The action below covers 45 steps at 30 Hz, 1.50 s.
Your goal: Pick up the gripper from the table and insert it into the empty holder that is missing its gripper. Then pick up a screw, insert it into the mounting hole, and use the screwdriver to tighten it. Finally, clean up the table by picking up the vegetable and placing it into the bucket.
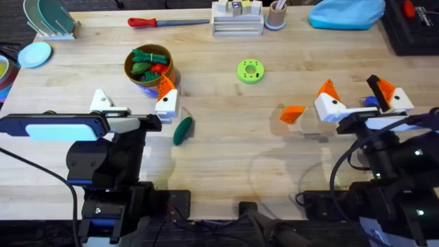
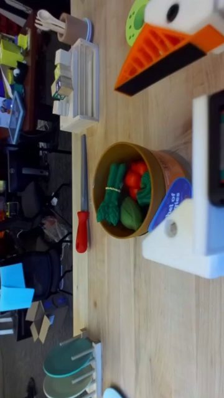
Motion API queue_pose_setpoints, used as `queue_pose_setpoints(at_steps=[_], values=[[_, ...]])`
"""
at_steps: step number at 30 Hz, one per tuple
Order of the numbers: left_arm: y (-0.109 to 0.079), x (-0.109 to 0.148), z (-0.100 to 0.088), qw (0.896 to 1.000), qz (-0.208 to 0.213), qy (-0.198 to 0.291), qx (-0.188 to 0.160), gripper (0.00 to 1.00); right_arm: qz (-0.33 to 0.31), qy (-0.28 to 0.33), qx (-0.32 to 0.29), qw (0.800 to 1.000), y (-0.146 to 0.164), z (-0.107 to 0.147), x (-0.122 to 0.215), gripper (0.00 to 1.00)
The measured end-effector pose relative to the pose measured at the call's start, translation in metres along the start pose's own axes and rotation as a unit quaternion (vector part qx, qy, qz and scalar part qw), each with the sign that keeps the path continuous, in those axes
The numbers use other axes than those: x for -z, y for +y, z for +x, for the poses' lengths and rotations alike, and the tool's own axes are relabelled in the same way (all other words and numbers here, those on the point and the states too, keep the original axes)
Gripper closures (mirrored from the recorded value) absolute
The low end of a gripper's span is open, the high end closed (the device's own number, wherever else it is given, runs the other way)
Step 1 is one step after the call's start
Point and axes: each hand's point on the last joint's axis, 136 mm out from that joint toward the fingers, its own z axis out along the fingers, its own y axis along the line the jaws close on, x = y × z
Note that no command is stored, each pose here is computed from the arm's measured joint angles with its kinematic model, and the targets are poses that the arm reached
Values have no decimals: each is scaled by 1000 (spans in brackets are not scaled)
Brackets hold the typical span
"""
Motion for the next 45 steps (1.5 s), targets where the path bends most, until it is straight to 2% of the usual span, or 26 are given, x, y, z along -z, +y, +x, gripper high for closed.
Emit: queue_pose_setpoints(at_steps=[15,20,22,24,27,29,32,36,41,45], values=[[0,0,0,1000,-1,0,0,9,-2,0,0,1000,1,0,0,10],[4,1,-2,1000,-10,2,0,10,-11,11,-22,1000,4,1,1,10],[4,3,-9,1000,-12,10,0,11,-14,35,-31,999,5,1,5,10],[4,6,-27,1000,-13,13,0,10,-12,59,-36,998,5,-7,12,10],[4,13,-61,1000,-14,27,0,10,-2,90,-37,995,2,-32,26,10],[4,15,-76,998,-16,61,0,10,1,109,-35,993,1,-51,33,10],[5,18,-83,989,-19,147,-2,10,4,150,-29,988,0,-69,40,10],[7,17,-82,967,-28,253,-7,9,5,181,-25,983,0,-86,36,10],[7,-6,-85,952,-27,304,-11,10,4,189,-22,982,-1,-94,26,10],[8,-13,-62,934,-27,355,-13,10,4,191,-22,981,-1,-93,25,10]])
